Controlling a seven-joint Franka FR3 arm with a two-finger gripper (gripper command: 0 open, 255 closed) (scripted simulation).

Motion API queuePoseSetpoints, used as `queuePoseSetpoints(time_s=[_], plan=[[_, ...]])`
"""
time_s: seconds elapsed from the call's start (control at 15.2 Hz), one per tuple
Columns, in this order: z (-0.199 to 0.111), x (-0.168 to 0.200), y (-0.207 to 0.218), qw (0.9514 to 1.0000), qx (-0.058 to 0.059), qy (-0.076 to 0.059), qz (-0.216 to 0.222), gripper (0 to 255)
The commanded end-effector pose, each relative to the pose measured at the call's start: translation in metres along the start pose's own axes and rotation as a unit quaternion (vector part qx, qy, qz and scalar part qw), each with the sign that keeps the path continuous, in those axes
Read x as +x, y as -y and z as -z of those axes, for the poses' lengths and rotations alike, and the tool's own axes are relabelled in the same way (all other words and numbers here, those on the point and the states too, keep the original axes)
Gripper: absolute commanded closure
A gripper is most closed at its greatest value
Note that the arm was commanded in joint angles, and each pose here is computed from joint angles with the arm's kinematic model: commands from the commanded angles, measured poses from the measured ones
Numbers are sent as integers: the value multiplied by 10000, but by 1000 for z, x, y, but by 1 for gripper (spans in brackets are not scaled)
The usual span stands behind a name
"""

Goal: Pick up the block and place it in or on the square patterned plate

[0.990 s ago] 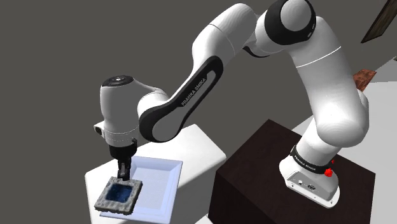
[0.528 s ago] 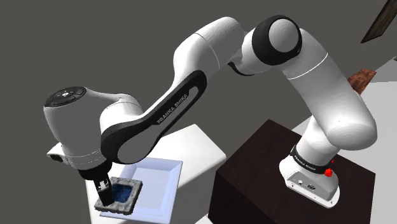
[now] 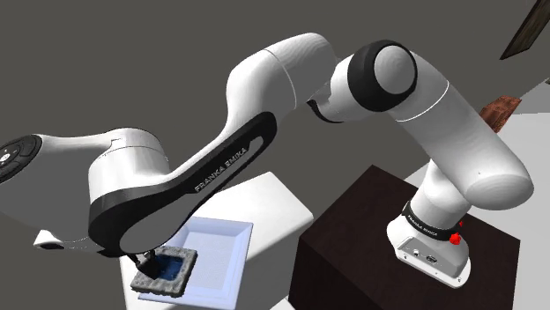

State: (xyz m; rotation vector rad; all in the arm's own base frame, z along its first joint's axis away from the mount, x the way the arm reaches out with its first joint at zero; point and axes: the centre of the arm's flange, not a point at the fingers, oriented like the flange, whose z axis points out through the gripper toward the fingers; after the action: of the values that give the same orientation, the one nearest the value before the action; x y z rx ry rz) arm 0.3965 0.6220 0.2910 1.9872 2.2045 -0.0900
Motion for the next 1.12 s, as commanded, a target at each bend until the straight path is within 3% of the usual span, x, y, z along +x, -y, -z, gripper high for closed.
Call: queuePoseSetpoints(time_s=[0.0,0.59,0.66,0.86,1.06], plan=[[-42,33,10,9955,39,-940,148,0],[-50,34,10,9955,39,-940,148,0],[-41,41,10,9956,35,-928,147,255],[-38,27,30,9953,108,-948,142,255],[-51,25,26,9953,110,-952,147,255]])
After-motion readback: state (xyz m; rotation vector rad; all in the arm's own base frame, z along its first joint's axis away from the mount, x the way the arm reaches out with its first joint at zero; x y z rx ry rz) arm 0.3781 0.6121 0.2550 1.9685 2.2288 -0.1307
